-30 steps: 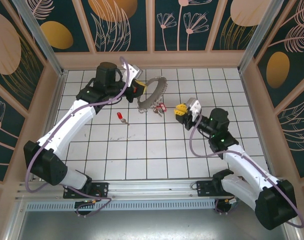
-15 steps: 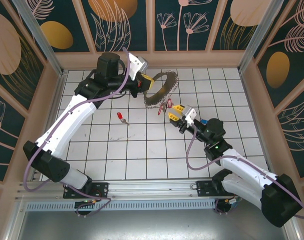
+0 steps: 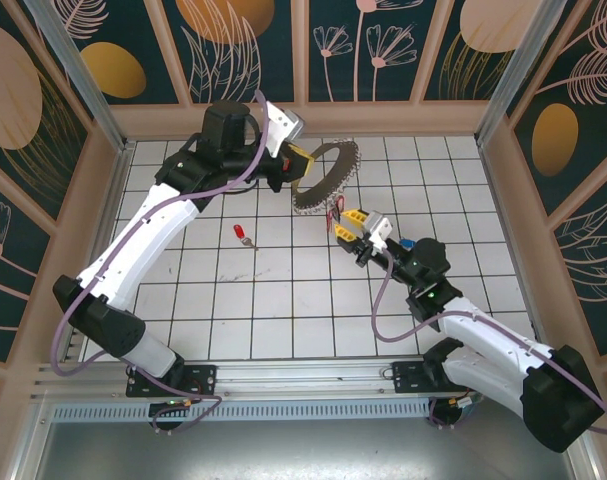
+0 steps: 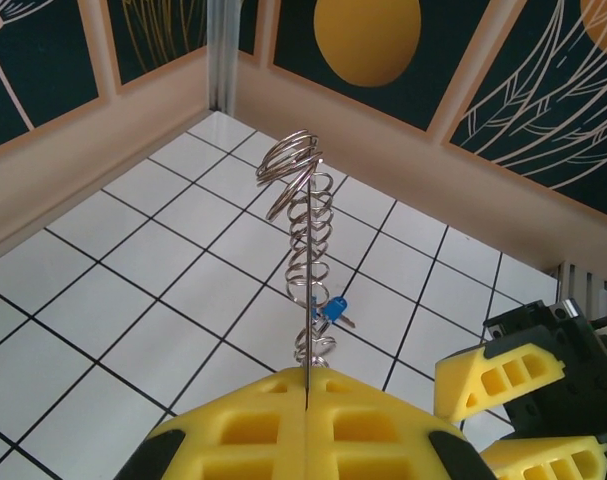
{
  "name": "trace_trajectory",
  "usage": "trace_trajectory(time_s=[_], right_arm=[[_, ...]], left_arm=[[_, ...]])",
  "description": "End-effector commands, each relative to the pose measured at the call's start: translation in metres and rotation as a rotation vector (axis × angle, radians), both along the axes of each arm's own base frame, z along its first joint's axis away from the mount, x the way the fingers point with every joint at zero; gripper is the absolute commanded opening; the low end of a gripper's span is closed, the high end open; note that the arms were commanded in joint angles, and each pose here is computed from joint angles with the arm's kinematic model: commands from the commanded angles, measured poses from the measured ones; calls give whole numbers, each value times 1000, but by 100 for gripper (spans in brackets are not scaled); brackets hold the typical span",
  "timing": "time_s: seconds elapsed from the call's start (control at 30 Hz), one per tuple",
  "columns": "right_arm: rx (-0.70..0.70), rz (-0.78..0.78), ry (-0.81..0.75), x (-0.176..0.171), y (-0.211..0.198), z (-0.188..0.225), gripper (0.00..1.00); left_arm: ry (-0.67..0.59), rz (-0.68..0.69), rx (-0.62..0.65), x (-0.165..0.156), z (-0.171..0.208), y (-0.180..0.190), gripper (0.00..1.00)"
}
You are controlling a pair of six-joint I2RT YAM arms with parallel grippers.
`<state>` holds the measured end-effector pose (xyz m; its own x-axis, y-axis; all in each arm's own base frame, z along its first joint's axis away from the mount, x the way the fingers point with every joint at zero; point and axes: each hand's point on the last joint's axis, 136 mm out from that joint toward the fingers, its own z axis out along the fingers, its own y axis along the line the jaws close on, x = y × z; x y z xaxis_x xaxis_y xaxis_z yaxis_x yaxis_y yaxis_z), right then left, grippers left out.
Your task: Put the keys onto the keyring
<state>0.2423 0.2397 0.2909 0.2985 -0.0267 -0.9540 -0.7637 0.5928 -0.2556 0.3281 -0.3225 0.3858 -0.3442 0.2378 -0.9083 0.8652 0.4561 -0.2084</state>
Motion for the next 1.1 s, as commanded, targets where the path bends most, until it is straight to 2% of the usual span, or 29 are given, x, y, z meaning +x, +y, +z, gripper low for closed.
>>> trace_trajectory(time_s=[0.0, 0.27, 0.67, 1.07], right_arm=[[87, 15, -64, -16, 0, 24, 29], [54, -55, -71, -14, 2, 9, 22], [5, -183, -53, 5, -9, -21, 24], [58, -89, -50, -7, -1, -7, 17]], left_arm=[[-50, -48, -63, -13, 29, -7, 0], [-69, -87, -80, -26, 32, -7, 0], [-50, -141, -85, -41, 34, -7, 0], [-33, -192, -83, -52, 30, -8, 0]])
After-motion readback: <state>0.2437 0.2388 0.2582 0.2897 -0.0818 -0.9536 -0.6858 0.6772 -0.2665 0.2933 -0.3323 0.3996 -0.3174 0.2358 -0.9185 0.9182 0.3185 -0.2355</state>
